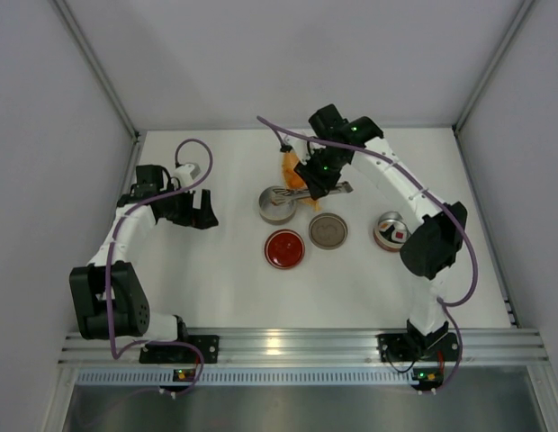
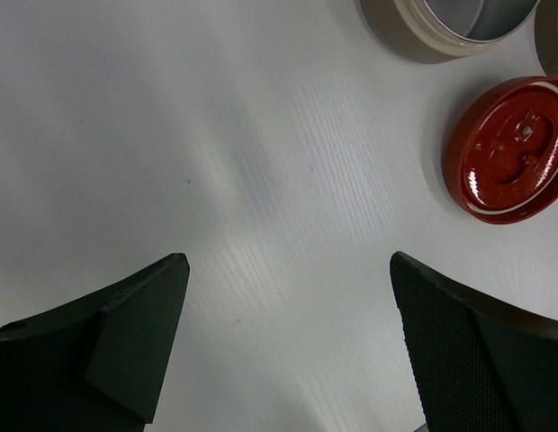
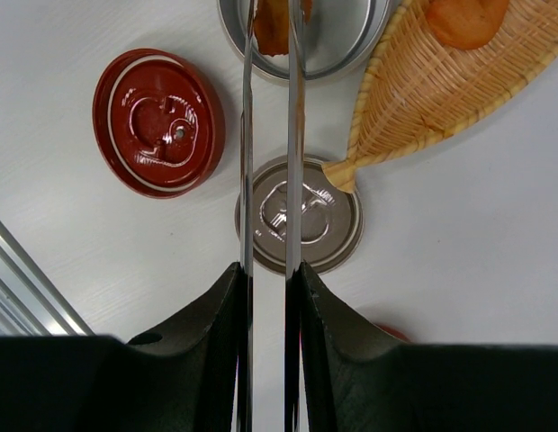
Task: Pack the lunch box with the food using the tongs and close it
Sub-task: Place the fake food in the packing box.
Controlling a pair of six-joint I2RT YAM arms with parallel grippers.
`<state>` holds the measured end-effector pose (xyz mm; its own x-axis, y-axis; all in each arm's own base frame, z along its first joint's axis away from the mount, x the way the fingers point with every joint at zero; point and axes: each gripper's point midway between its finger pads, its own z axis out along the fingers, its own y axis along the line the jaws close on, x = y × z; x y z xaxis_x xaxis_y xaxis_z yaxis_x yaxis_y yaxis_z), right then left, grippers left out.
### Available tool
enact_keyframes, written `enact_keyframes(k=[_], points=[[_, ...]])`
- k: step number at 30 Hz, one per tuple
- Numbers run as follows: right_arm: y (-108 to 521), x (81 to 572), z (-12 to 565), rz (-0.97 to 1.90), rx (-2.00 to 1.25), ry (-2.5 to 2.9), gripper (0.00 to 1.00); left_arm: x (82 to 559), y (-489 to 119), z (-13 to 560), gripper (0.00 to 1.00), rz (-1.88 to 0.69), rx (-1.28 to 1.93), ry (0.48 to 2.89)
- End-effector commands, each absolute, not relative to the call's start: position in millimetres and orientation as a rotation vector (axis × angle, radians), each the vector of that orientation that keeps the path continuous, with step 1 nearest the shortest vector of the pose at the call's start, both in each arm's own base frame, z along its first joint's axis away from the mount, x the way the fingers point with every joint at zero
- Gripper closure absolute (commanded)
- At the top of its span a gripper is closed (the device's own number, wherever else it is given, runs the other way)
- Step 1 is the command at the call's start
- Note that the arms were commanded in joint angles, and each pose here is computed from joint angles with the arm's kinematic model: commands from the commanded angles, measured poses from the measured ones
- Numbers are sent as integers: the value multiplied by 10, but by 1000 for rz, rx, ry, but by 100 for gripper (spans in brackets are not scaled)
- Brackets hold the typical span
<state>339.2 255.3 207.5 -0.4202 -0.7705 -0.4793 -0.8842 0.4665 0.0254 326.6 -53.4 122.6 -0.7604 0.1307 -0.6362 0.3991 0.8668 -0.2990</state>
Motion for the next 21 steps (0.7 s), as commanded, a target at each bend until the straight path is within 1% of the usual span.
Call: enact_keyframes(k=[1, 6, 11, 12, 16, 21], points=[[2757, 3422, 2021, 416, -1396, 2277, 74, 3312, -534, 1322, 2, -533, 423, 2352], [2783, 3411, 2013, 428, -1399, 2273, 64, 3317, -530, 1313, 2, -531, 424, 2354], [2802, 3422, 2111, 435, -1378, 2260, 60, 3332, -538, 1335, 2, -537, 420, 2348], [2813, 3422, 2138, 442, -1375, 2253, 57, 3328, -541, 1335, 2, -540, 419, 2350], [2820, 3455, 2320, 445, -1339, 2214, 56, 3328, -539, 1365, 2, -535, 420, 2343], [2690, 3676, 2555, 440, -1197, 2196, 56, 3332, -539, 1383, 2, -533, 421, 2339]])
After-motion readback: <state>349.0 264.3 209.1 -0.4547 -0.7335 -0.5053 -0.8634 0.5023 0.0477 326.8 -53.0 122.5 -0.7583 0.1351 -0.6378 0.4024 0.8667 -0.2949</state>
